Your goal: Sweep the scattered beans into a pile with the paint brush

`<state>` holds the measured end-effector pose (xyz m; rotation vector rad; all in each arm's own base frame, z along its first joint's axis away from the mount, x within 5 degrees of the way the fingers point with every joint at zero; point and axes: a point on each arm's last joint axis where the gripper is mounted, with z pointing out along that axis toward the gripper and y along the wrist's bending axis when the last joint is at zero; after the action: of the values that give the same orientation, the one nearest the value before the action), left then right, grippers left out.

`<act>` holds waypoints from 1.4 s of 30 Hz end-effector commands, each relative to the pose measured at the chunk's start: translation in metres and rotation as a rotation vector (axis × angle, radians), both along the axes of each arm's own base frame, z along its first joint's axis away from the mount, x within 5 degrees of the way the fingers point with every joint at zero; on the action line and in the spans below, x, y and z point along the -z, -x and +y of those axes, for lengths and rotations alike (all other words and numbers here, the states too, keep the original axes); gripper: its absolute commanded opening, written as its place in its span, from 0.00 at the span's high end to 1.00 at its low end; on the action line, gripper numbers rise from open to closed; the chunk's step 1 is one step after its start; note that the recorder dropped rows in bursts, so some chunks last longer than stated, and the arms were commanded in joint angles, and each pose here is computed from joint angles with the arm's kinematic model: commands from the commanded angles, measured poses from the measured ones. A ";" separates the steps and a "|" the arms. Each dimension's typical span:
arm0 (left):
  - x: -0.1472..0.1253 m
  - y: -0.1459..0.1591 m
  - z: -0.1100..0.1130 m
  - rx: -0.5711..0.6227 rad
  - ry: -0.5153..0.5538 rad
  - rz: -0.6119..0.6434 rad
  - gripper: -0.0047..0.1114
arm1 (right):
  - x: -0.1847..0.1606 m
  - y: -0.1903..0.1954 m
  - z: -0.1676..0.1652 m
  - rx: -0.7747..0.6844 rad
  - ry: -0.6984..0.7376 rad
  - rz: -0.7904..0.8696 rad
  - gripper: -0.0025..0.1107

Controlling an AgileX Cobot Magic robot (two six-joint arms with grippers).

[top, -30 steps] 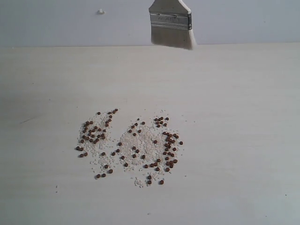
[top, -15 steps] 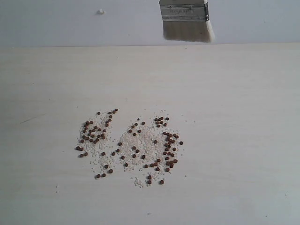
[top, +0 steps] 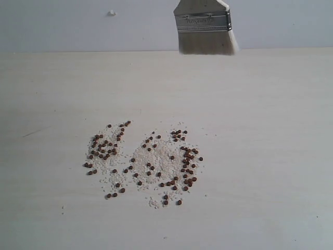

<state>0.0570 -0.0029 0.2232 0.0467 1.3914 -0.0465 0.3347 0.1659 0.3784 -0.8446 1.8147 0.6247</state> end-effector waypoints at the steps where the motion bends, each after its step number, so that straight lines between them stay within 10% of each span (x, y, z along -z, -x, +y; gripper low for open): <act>1: 0.013 -0.001 -0.002 0.022 -0.016 0.137 0.96 | -0.003 0.006 0.001 -0.029 0.000 0.008 0.98; 14: 0.024 -0.001 -0.004 0.049 0.059 0.256 0.96 | 0.007 0.002 -0.006 0.021 0.123 -0.008 0.98; 20: 0.024 -0.001 -0.004 0.049 0.052 0.255 0.96 | 0.040 0.000 0.015 -0.334 0.180 -0.323 0.98; 24: 0.024 -0.001 -0.004 0.049 0.052 0.255 0.96 | 0.070 -0.004 0.043 -0.691 -0.171 -0.326 0.98; 42: 0.024 -0.001 -0.004 0.049 0.052 0.255 0.96 | 0.174 -0.102 0.112 -0.804 -0.145 -0.339 0.98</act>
<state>0.0580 -0.0070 0.1988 0.0448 1.6511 -0.1205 0.4349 0.2657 0.2124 -1.4571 1.1253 1.0215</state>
